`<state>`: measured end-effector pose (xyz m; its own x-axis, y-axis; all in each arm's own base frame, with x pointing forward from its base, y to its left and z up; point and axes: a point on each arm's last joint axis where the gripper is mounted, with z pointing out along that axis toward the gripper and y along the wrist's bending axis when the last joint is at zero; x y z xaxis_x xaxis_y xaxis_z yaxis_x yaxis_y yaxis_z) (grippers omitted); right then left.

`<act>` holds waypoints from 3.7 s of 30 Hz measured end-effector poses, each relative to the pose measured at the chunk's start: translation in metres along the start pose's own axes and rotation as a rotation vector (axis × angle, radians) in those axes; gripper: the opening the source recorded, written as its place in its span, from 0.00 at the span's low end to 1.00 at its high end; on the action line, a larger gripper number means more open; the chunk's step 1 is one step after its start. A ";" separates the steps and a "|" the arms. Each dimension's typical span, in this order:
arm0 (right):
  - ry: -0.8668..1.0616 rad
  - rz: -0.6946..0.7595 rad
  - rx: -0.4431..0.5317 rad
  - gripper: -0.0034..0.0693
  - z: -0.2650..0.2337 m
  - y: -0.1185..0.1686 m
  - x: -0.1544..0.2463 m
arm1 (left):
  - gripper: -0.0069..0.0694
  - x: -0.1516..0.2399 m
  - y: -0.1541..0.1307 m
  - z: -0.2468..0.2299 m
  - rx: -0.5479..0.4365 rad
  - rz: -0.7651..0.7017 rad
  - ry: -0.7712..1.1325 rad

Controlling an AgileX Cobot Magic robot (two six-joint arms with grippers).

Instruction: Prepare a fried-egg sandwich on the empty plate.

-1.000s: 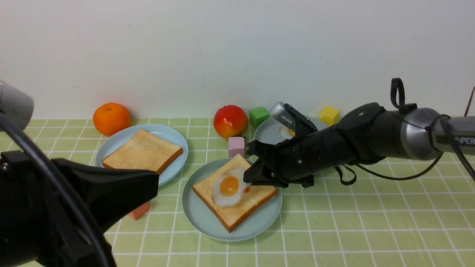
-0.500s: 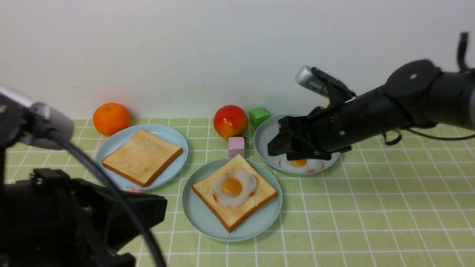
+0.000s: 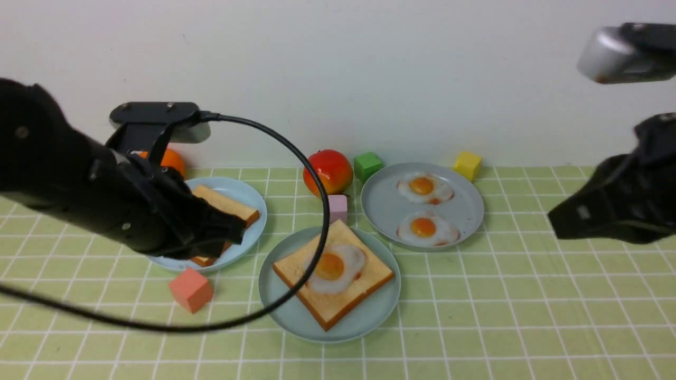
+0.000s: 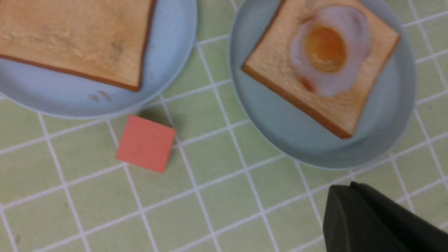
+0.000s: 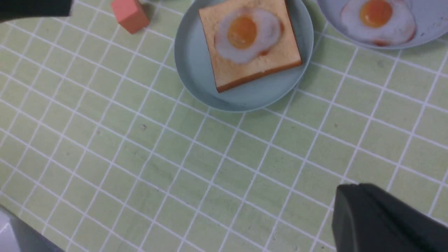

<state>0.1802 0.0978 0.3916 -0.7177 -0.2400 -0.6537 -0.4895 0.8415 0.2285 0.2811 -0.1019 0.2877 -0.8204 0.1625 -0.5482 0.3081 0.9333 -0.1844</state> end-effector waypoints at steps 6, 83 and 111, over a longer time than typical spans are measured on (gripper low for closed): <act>-0.095 -0.025 0.000 0.05 -0.035 0.008 0.023 | 0.09 -0.026 0.027 0.057 -0.070 0.054 0.082; -0.221 -0.122 0.036 0.10 -0.096 0.019 0.093 | 0.14 -0.014 -0.122 0.144 -0.019 0.707 0.055; -0.283 -0.131 0.130 0.15 -0.115 0.016 0.086 | 0.12 -0.040 -0.121 -0.051 0.061 0.386 -0.266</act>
<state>0.0537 0.0348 0.4218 -0.4781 -0.2217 -0.8499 -0.4885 0.8713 0.0475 0.2519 -0.2050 0.3730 -0.4905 0.3989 -0.7748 0.6004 0.7991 0.0313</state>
